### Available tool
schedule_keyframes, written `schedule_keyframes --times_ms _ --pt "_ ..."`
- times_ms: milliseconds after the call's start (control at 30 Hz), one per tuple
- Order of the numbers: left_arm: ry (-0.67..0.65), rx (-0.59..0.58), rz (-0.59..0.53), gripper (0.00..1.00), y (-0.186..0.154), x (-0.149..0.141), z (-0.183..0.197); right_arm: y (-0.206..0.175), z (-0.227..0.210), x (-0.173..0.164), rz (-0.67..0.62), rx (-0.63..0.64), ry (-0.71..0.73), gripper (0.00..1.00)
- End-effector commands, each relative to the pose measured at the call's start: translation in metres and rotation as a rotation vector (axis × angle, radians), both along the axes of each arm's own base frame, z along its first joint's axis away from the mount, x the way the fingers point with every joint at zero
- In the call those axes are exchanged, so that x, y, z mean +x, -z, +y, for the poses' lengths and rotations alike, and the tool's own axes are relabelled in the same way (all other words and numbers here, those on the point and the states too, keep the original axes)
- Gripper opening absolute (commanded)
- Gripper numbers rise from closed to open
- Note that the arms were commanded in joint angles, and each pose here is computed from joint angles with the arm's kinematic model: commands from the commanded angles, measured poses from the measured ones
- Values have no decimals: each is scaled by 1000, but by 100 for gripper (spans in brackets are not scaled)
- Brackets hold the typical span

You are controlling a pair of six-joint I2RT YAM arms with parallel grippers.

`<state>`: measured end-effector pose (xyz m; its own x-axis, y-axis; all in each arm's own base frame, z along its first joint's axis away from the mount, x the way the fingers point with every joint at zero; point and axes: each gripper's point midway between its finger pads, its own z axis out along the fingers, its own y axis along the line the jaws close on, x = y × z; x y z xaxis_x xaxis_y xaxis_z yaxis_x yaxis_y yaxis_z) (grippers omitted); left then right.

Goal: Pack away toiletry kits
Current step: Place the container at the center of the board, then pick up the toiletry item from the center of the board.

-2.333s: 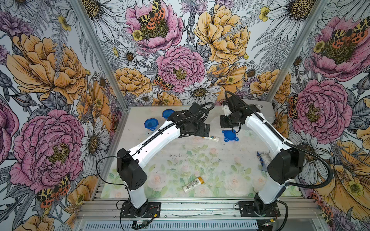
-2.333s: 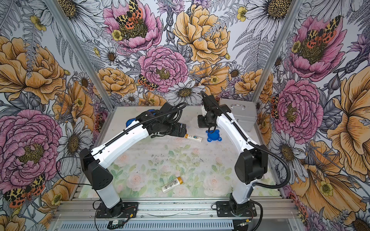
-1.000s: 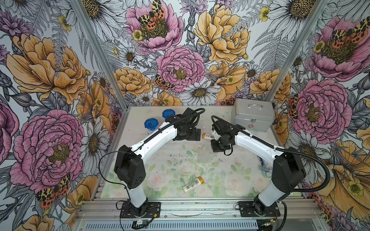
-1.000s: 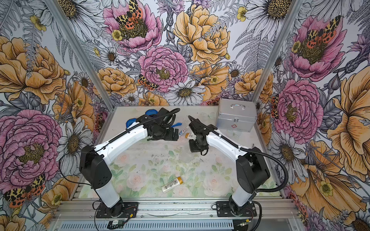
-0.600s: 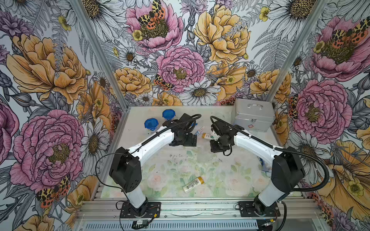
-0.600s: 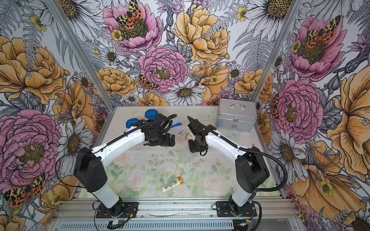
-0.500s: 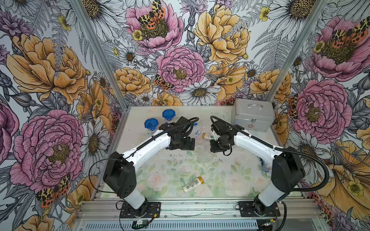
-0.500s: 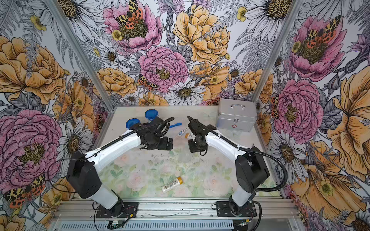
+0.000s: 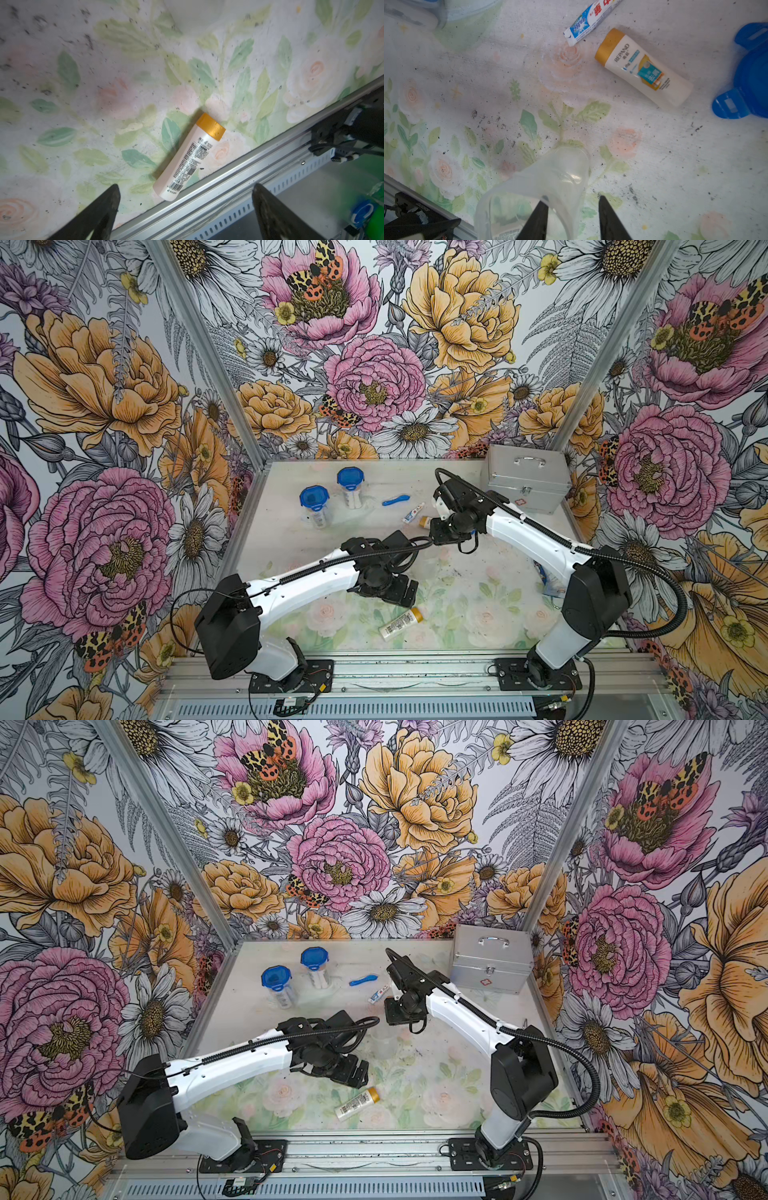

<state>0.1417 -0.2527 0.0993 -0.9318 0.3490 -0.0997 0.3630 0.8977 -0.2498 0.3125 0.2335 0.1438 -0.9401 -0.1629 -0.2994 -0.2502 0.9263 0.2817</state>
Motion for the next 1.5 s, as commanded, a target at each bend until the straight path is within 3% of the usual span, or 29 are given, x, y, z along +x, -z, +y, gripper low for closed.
schedule_keyframes --times_ms 0,233,567,967,1167,1333,1467 --pt "23 -50 -71 99 -2 -6 -9 -12 6 0 -21 37 -5 41" --pt "129 46 -101 97 33 -20 -12 -21 3 -3 -20 72 9 50" --pt "220 164 -112 84 69 -30 -11 -35 -10 -3 -29 120 63 53" --pt "259 223 -136 51 86 -43 2 -41 -32 -9 -20 160 126 54" --pt "256 151 -219 19 60 -40 3 -44 -40 -32 33 251 120 58" --pt "193 -18 -302 17 7 -31 1 -53 -26 -55 82 359 22 65" --pt "102 -161 -362 17 -48 -10 2 -83 5 -76 64 473 -164 69"
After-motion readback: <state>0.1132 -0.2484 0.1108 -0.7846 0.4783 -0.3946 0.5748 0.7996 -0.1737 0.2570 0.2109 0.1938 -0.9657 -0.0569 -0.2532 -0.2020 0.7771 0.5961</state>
